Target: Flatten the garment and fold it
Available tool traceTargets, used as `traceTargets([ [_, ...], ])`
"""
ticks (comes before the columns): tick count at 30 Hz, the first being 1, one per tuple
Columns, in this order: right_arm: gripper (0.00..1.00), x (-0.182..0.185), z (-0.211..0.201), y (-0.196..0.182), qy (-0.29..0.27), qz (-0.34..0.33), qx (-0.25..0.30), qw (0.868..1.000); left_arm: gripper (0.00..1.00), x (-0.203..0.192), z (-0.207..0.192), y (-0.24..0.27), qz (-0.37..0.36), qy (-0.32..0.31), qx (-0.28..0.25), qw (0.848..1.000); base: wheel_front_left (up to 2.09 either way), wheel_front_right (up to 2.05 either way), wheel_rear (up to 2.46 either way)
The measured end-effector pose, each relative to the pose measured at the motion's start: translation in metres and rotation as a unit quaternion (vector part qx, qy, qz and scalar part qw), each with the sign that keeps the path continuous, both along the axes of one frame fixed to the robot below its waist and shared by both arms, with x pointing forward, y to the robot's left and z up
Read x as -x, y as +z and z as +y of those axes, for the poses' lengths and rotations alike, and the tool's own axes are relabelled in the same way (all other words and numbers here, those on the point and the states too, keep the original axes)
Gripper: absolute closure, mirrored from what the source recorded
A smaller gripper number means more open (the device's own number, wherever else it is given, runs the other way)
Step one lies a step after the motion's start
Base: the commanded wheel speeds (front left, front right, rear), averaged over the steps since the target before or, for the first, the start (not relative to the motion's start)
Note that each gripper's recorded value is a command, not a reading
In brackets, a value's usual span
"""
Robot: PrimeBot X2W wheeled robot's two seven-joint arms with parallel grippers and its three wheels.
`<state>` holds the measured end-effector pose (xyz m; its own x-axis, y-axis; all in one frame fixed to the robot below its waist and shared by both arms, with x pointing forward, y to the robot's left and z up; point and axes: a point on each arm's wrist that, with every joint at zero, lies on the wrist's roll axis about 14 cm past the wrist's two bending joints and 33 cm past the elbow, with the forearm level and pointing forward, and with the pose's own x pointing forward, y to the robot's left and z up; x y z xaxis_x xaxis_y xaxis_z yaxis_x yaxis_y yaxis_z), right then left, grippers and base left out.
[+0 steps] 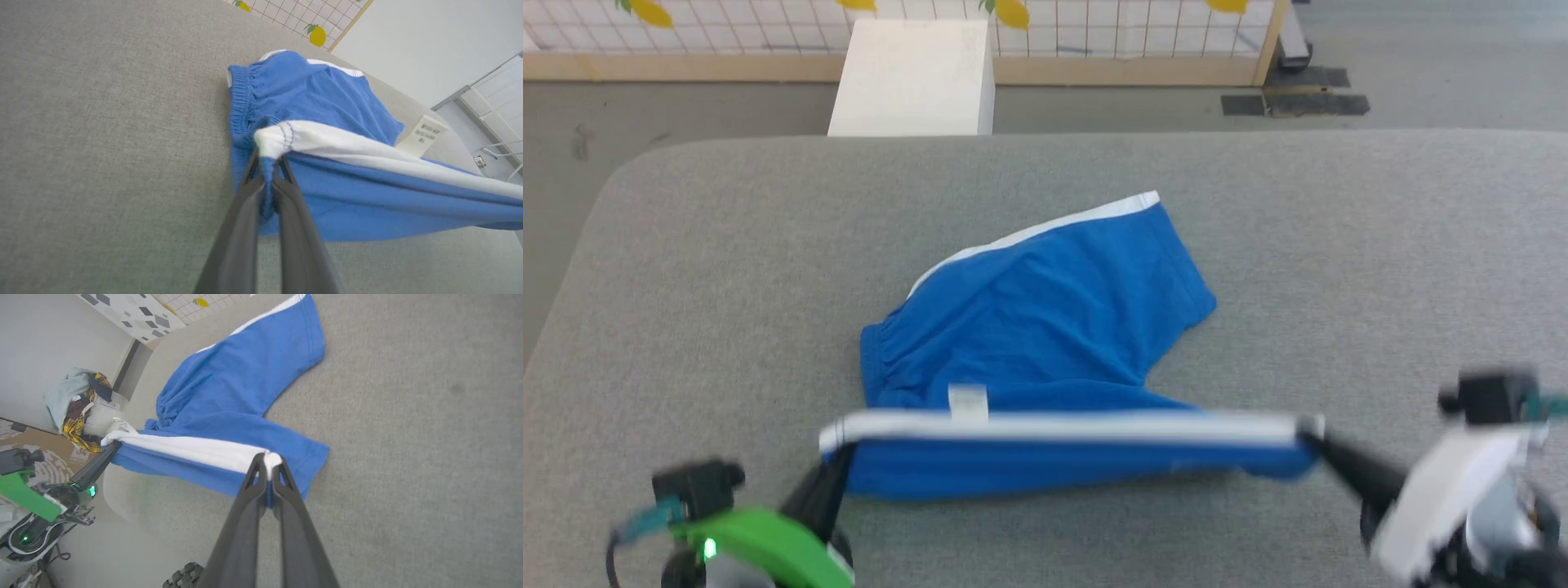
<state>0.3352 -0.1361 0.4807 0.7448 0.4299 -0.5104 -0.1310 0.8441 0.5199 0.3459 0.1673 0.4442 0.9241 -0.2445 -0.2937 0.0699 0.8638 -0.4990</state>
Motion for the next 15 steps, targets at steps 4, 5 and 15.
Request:
traceTargets([
  [4, 1.0, -0.059, -0.002, 0.023, -0.011, -0.059, 0.024, 0.998, 1.0, -0.037, 0.003, 0.022, -0.03, 0.0, -0.006, 1.0, 0.0, 0.0, 0.0],
  [5, 1.0, -0.071, -0.002, 0.025, -0.014, -0.066, 0.024, 0.997, 1.0, -0.044, 0.004, 0.024, -0.031, 0.003, -0.007, 0.999, 0.0, 0.0, 0.0],
  [15, 1.0, -0.182, 0.019, 0.002, -0.014, -0.071, 0.073, 0.995, 1.0, -0.101, 0.02, 0.01, -0.006, 0.029, -0.01, 1.0, 0.0, 0.0, 0.0],
])
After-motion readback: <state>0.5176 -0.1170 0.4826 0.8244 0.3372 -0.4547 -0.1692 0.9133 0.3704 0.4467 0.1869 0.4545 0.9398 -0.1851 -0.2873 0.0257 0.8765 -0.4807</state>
